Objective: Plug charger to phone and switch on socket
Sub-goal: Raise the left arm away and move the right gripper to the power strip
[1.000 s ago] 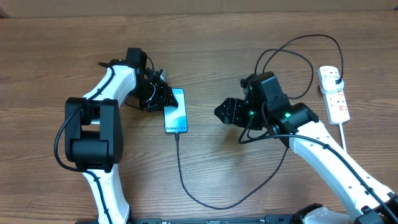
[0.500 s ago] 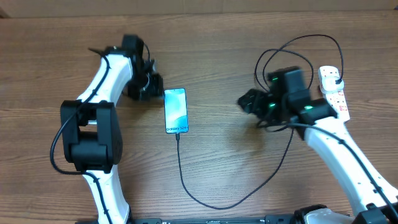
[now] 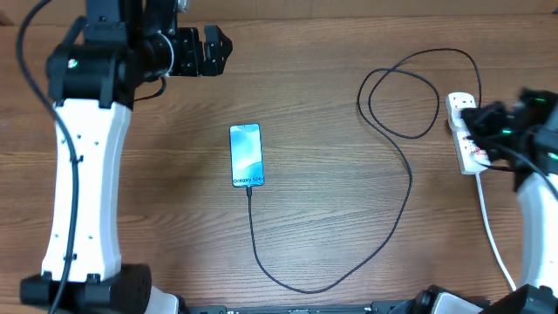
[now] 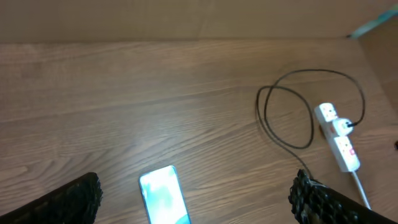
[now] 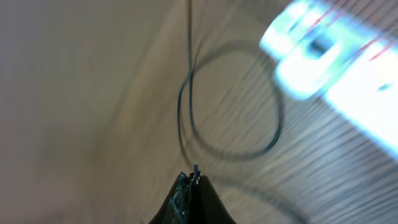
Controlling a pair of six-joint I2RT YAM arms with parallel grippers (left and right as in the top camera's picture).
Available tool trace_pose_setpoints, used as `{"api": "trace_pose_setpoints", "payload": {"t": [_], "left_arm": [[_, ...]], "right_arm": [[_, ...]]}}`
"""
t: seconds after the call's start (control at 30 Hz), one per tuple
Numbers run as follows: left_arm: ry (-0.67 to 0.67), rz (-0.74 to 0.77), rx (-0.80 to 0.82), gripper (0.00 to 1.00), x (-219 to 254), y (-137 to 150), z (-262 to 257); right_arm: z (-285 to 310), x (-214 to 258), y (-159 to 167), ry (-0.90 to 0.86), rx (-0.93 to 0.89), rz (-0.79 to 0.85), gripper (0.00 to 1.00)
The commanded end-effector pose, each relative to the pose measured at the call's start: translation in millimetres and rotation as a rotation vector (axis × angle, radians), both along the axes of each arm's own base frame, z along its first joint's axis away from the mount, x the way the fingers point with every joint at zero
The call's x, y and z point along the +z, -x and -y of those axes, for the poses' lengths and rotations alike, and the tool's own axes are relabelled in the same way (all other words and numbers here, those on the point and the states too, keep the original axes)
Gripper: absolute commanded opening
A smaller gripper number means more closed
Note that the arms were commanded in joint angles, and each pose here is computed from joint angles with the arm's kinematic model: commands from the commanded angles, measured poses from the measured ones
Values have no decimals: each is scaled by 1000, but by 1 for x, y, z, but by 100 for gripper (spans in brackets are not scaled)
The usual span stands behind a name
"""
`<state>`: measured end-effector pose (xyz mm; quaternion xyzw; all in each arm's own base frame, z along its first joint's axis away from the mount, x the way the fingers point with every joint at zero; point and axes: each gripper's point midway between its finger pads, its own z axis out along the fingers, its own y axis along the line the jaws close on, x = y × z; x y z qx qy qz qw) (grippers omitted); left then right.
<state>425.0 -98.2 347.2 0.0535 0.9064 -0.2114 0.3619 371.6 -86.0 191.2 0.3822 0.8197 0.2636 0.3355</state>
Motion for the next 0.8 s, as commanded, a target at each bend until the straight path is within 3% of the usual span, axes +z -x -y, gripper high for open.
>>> {"api": "trace_pose_setpoints", "payload": {"t": [0.0, 0.37, 0.77], "left_arm": [[12, -8, -17, 100, -1, 2, 3], [11, -18, -16, 100, -5, -1, 2], [11, -18, -16, 100, -5, -1, 2]], "right_arm": [[43, 10, -1, -36, -90, 52, 4], [100, -61, -13, -174, -143, 14, 4], [116, -111, -24, -207, -160, -19, 4]]}}
